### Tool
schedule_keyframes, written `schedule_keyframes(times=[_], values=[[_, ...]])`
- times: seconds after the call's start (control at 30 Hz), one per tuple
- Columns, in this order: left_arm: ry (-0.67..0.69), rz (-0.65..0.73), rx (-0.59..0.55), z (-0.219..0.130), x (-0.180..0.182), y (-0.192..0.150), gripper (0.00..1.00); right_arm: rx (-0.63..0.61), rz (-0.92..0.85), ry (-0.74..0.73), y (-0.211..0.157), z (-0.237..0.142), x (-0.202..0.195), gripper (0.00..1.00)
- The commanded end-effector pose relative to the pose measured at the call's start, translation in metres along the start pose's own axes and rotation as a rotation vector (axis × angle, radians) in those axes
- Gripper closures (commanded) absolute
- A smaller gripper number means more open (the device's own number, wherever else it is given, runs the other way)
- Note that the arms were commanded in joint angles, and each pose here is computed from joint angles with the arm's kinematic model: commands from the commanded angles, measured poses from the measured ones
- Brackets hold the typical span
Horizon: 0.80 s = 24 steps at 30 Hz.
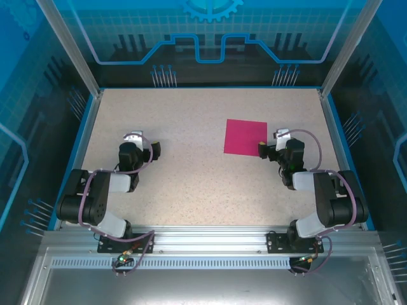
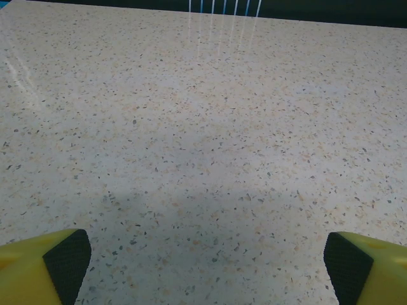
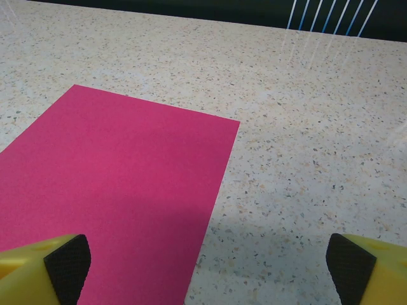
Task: Fold a paper plane with a square sheet of paper (fold left side to right side)
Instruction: Pick up the square sheet of paper from the center of the table.
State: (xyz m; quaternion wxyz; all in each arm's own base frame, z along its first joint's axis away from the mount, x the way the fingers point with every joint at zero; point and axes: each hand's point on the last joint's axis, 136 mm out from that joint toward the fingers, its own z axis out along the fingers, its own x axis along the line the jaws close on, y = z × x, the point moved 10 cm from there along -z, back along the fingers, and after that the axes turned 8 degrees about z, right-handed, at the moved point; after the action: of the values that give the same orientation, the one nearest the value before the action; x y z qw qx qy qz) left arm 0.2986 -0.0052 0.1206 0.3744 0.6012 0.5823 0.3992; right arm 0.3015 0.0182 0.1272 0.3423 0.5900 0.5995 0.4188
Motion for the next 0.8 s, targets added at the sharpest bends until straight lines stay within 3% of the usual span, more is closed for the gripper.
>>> schedule_keyframes(times=[0.0, 0.63, 0.77], values=[[-0.014, 0.014, -0.029, 0.002, 0.001, 0.009, 0.01, -0.026, -0.009, 0.0, 0.006, 0.001, 0.002, 0.0], [-0.056, -0.012, -0.03, 0.002, 0.006, 0.011, 0.01, -0.024, -0.002, 0.01, 0.006, 0.001, 0.001, 0.01], [-0.035, -0.025, 0.007, -0.002, 0.008, 0.031, 0.02, -0.023, 0.014, -0.015, 0.01, 0.0, -0.002, 0.01]])
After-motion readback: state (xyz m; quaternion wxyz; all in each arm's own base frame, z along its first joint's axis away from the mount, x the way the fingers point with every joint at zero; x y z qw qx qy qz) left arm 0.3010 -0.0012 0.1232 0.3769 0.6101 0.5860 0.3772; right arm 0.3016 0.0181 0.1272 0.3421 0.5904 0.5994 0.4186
